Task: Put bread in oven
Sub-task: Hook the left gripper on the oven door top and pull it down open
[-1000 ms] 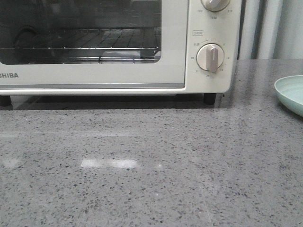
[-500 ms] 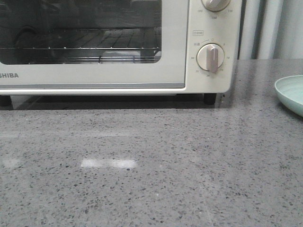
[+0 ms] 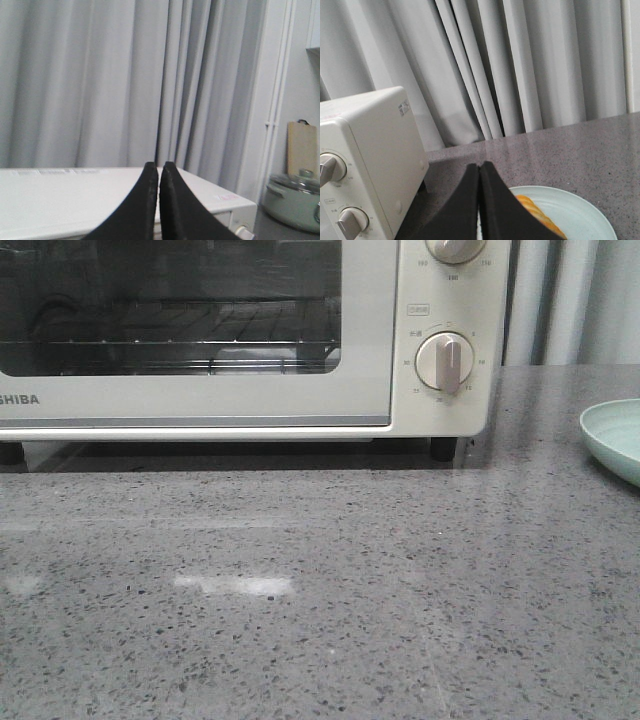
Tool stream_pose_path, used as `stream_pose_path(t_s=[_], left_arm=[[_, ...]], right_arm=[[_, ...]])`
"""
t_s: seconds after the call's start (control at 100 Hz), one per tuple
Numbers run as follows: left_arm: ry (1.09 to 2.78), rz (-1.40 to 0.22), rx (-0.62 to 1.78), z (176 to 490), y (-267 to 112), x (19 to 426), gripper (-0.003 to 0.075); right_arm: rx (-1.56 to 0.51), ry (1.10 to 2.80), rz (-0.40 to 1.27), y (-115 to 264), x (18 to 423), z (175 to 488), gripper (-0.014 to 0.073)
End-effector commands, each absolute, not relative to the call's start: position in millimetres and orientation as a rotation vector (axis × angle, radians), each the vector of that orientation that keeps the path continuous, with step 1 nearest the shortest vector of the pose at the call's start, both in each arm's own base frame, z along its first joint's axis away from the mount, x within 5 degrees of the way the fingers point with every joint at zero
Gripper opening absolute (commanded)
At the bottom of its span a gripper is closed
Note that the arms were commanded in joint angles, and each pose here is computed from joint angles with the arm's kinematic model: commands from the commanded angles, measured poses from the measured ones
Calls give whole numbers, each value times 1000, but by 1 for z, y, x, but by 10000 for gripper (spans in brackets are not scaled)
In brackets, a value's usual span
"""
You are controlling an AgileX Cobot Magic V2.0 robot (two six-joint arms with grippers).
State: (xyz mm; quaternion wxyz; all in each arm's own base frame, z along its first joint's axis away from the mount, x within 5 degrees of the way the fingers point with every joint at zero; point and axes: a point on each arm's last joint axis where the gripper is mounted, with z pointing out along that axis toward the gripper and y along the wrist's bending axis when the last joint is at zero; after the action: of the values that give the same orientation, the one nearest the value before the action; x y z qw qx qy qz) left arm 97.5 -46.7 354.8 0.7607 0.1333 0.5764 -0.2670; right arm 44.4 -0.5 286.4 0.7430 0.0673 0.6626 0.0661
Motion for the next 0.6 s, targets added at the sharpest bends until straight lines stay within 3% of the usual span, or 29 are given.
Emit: stream_pose_path(t_s=[0.0,0.23,0.59], left_arm=[[1298,-748,278,366,-54,121,-21],[1379,-915,370,368,-66,180,-21],[1500,-760,542,379,-78,207,-22]], right_arm=[[132,1389,134,-1,45,305,-61],[138,1445,131,-1,46,300,-61],[140,1463,131,-1,46,298,-61]])
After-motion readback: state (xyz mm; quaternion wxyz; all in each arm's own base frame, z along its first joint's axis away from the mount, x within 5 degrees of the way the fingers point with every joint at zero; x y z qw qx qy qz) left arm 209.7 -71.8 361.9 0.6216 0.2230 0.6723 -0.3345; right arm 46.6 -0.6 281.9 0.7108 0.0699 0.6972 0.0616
